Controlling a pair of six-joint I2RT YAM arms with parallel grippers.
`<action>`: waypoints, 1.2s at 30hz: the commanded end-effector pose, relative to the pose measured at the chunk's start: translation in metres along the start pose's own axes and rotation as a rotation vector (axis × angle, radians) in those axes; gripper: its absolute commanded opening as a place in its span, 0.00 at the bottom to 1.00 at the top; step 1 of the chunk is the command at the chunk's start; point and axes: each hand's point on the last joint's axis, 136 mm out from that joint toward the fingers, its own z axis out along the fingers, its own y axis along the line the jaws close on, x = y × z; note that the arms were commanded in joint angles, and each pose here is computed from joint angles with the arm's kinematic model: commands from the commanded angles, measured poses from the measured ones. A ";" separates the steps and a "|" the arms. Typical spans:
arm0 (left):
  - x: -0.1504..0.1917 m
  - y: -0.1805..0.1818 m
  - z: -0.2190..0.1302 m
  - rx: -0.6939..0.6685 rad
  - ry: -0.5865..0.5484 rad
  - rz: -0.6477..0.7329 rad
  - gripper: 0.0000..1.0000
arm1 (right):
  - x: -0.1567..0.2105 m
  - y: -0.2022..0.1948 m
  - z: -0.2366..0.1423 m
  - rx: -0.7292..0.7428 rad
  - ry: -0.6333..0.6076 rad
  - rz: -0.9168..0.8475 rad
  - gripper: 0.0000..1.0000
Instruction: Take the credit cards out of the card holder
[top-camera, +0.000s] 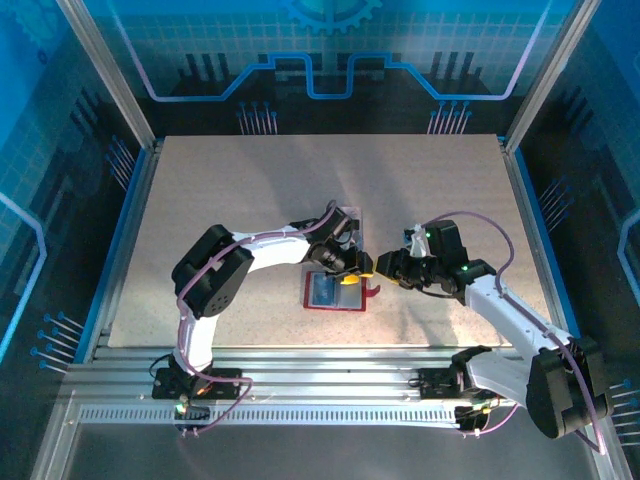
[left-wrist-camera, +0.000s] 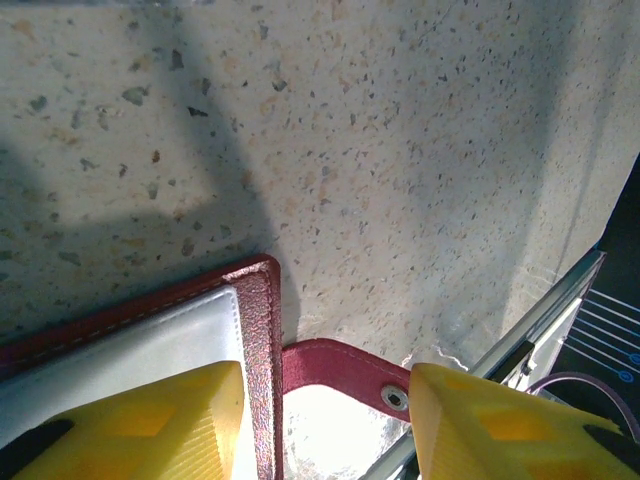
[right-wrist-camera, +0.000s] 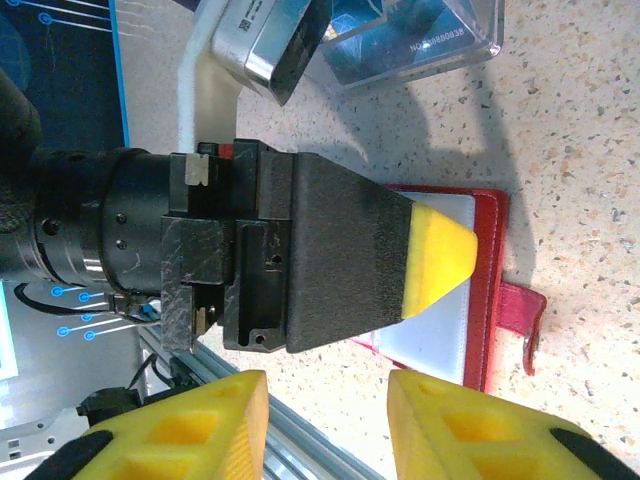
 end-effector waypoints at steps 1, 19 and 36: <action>-0.003 -0.024 -0.027 0.029 -0.051 0.058 0.48 | 0.001 0.001 0.000 -0.007 0.006 0.008 0.37; 0.008 0.043 -0.092 0.017 -0.166 -0.054 0.47 | 0.015 0.019 0.061 0.003 0.138 -0.017 0.36; 0.029 0.087 -0.081 0.006 -0.131 -0.142 0.20 | 0.043 0.023 0.129 0.004 0.294 -0.004 0.30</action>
